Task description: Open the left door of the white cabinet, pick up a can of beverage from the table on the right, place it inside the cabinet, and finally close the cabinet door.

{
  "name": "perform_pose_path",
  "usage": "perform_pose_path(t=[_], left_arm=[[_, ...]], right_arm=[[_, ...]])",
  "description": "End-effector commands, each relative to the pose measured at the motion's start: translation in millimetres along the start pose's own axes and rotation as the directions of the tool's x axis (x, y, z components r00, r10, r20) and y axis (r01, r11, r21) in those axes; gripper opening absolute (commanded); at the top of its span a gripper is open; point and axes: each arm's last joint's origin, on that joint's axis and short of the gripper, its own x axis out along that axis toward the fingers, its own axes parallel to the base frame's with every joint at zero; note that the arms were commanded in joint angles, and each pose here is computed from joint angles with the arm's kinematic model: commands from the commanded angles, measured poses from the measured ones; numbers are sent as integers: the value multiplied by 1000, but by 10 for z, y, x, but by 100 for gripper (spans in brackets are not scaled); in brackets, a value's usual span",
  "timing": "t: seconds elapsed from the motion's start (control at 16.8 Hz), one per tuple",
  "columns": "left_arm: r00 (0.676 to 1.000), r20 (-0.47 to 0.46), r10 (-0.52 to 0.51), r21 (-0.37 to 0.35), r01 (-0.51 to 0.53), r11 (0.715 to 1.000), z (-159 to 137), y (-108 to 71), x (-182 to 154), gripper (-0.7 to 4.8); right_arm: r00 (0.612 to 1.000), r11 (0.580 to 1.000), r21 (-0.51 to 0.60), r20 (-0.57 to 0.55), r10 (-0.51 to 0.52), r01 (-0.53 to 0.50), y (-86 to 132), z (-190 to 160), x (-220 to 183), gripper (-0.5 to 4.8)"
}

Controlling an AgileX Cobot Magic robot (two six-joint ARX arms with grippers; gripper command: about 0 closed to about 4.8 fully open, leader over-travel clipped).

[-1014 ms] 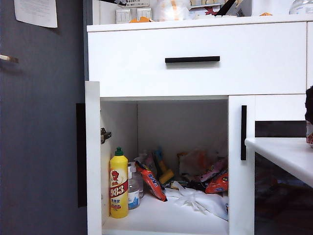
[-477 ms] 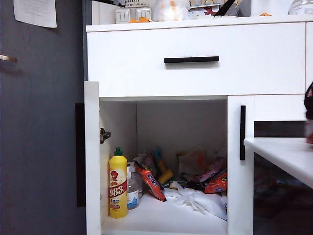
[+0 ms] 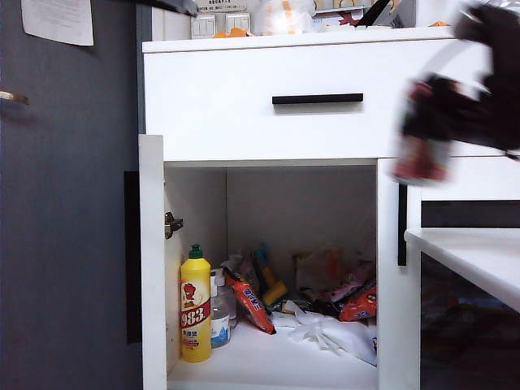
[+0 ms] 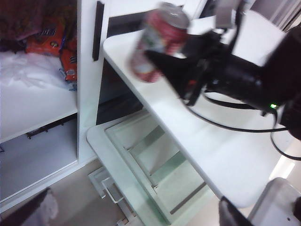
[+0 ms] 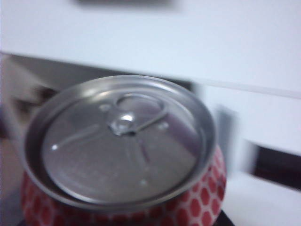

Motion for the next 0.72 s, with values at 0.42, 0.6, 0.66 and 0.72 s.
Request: perform_pose_path(t=[0.42,0.6,0.66,0.72], left_arm=[[997,53,52,-13,-52,999,-76,23,-745,479],[992,44,116,-19,-115,993,-137,40,-878,479],[991,45,124,-31,-123,992,-149,42,-908,479],[990,35,139,-38,-138,990,-160,48,-909,479]], right_arm=[[994,994,0,-22,108,-108,220,-63,988,207],[989,990,4,-41,139,-139,202,-286,1461,208],[987,988,5,-44,154,-153,198,-333,1590,207],[987,988,6,-53,153,-153,183,-404,1811,207]])
